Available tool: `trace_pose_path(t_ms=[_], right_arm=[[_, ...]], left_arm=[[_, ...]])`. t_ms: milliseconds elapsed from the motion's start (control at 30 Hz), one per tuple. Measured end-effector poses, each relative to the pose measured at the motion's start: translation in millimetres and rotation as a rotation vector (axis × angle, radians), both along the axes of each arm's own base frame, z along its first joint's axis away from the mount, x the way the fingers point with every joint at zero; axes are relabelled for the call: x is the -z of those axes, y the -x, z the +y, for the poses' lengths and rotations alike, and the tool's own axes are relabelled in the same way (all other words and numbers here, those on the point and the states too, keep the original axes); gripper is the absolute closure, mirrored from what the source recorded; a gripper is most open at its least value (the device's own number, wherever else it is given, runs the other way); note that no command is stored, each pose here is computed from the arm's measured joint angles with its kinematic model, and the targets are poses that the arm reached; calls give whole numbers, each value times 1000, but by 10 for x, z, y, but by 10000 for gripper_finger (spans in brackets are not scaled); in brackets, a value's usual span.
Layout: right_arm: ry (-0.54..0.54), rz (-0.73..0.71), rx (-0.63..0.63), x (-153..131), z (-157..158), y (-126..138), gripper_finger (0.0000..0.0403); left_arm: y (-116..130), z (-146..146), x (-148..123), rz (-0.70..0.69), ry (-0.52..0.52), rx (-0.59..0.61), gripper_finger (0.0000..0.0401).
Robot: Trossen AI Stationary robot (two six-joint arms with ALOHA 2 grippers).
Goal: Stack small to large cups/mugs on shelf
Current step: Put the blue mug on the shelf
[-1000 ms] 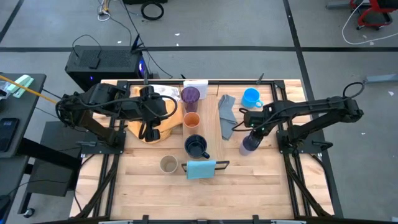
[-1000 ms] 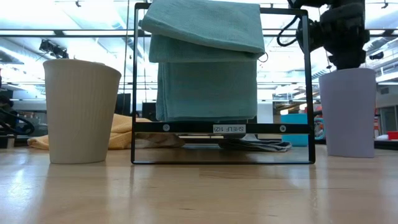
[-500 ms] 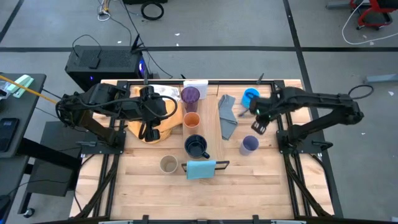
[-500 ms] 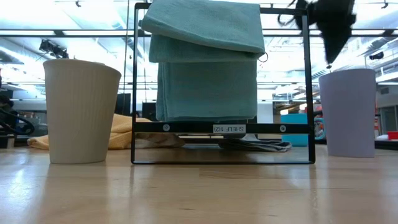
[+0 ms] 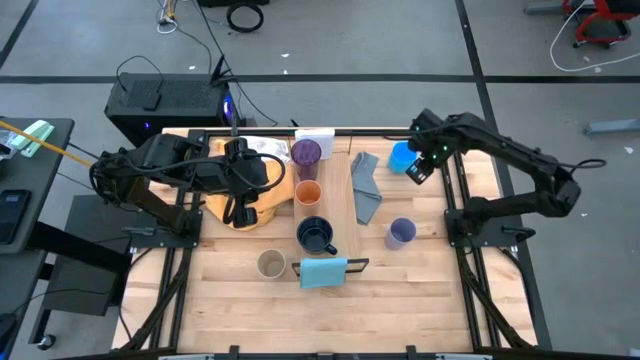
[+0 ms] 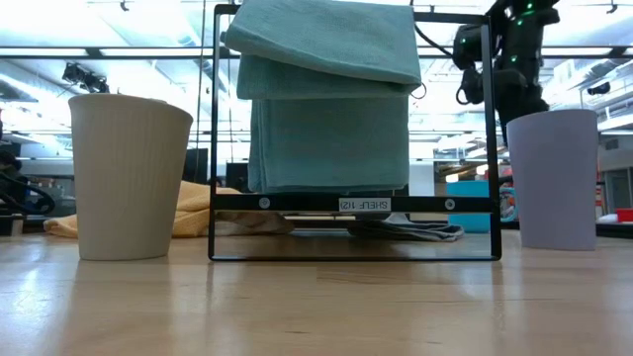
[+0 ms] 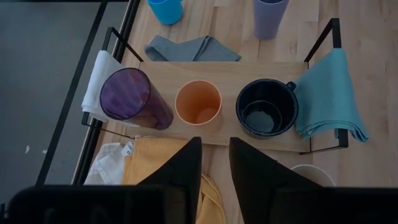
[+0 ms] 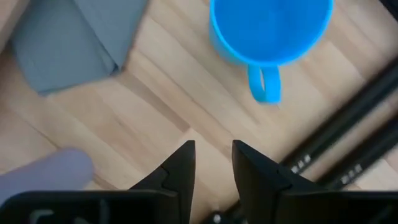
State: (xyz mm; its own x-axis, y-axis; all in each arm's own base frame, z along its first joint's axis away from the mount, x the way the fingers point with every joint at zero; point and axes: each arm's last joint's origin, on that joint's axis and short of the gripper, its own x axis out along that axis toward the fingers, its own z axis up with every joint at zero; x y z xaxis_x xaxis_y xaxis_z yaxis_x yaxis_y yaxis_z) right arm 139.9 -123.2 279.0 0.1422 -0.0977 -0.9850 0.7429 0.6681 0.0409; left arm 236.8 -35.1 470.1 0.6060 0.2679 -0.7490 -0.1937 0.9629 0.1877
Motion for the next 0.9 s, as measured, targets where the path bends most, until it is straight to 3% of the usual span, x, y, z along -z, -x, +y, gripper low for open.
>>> trace_pose_path(t_ms=[133, 433, 900], right_arm=[[-3, -25, -31, 47, -163, 21, 285], [-78, 77, -40, 303, -473, 33, 263], [-57, 113, -65, 469, -696, 20, 259]], left_arm=[[0, -1, 1, 0, 0, 0, 309], [0, -3, 0, -2, 6, -6, 303], [1, -2, 0, -2, 7, -8, 305]])
